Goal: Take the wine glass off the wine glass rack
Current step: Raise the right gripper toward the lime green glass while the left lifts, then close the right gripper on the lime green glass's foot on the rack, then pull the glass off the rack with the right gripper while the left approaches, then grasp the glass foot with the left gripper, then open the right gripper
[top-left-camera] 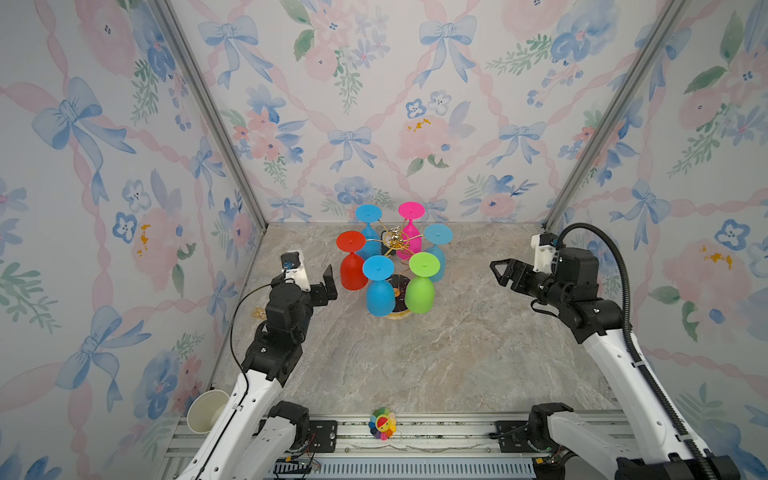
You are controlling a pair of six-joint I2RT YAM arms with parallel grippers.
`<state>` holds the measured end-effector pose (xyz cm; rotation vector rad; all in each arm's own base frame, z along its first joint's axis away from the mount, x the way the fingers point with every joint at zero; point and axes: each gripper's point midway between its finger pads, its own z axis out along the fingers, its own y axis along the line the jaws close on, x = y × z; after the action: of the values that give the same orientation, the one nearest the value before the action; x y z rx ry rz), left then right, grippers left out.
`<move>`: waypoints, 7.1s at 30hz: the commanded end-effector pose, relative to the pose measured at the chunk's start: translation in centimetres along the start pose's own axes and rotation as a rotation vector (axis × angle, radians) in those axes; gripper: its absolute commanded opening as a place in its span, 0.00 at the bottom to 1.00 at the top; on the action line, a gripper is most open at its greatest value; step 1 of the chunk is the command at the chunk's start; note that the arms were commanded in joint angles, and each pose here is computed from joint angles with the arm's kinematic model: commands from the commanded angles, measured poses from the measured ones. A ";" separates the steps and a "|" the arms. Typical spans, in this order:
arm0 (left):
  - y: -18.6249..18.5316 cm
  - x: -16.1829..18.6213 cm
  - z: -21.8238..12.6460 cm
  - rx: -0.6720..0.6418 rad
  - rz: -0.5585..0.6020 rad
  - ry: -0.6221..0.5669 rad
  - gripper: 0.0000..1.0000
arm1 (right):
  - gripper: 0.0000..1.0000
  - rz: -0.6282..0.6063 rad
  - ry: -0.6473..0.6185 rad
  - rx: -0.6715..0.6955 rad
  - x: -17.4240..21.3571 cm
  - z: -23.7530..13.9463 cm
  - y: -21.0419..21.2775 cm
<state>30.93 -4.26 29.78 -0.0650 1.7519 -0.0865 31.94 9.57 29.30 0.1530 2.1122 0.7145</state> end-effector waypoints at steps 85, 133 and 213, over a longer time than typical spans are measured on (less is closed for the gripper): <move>-1.0 1.0 -3.4 0.166 0.063 -0.043 0.98 | 0.00 0.412 0.201 -0.651 1.4 4.2 18.1; -0.9 1.0 -3.4 0.161 0.069 -0.044 0.98 | 0.00 0.289 0.267 -0.638 4.0 5.5 20.7; -29.4 -1.6 -16.6 1.404 -0.233 0.368 0.39 | 0.00 -0.383 -0.056 -0.688 9.6 -11.1 17.0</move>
<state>15.34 -32.73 35.67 0.7883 1.7279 -1.4849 15.43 22.06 35.82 -0.5564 1.7183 1.1121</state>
